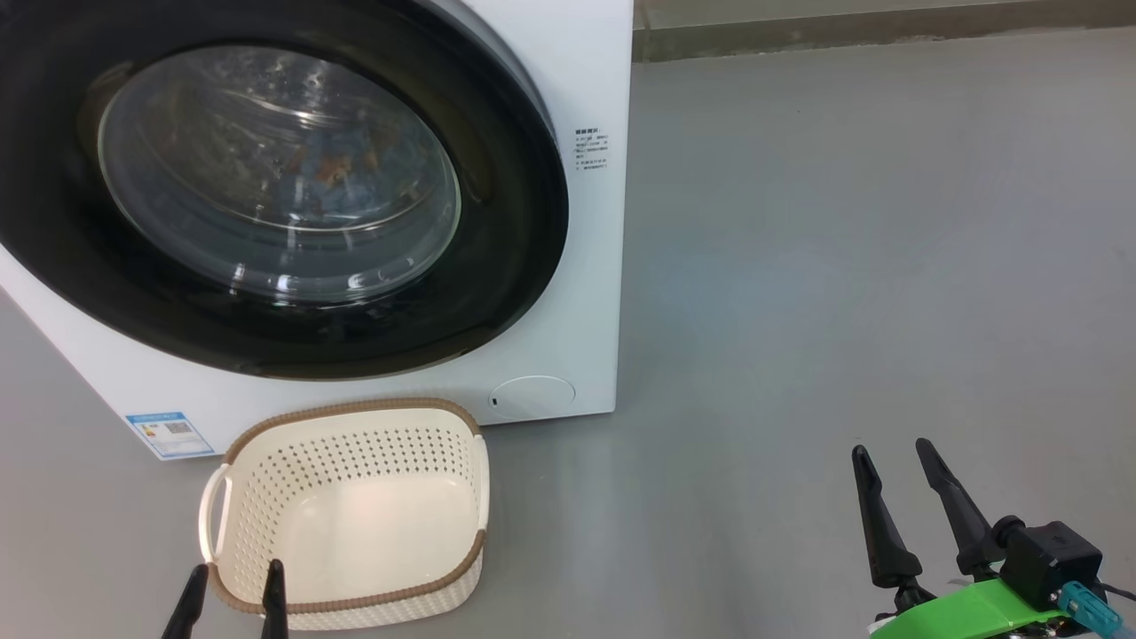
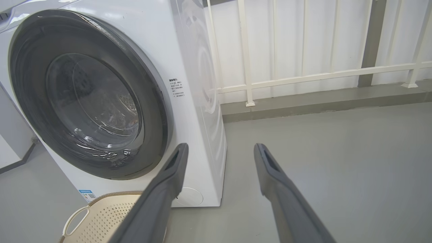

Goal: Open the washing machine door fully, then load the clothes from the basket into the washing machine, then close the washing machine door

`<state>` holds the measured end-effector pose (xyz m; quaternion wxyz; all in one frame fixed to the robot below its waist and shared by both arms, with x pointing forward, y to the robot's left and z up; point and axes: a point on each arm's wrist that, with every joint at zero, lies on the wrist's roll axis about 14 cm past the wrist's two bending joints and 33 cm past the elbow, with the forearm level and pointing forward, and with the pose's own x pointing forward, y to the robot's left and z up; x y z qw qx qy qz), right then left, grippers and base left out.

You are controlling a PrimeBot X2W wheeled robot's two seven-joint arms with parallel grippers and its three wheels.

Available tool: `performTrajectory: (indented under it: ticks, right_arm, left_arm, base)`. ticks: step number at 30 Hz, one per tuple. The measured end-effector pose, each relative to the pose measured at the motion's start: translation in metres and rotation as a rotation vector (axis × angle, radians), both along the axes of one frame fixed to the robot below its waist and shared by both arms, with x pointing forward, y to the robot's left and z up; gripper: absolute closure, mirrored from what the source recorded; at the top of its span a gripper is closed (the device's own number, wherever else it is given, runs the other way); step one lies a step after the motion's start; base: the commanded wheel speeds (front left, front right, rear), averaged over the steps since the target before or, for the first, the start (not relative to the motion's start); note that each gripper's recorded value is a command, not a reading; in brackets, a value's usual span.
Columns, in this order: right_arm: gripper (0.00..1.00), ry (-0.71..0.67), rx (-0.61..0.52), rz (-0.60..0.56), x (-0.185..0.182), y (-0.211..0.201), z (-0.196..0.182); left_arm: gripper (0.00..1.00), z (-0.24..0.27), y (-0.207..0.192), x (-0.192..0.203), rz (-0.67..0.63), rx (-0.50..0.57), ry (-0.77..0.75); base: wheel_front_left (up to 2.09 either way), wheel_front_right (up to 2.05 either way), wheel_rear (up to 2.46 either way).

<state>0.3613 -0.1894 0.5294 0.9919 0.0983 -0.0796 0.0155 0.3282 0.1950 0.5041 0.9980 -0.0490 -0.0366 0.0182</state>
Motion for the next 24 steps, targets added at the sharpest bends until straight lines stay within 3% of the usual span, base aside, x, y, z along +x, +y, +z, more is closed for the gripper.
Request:
performTrajectory:
  ticks: [13,14,24]
  right_arm:
    - [0.00,0.001,0.002,0.011,0.002,0.004,0.000]
    - [1.00,0.004,0.002,0.012,0.002,0.004,-0.001]
    - [1.00,0.107,0.058,0.002,-0.004,0.003,-0.033]
  left_arm:
    - [0.00,0.000,0.001,-0.003,0.004,-0.004,0.000]
    - [1.00,-0.002,0.001,-0.003,0.006,-0.005,0.005]
    - [1.00,-0.028,-0.006,-0.007,0.010,-0.086,0.093]
  base:
    - [0.00,0.00,0.00]
    - [0.00,0.00,0.00]
    - [0.00,0.00,0.00]
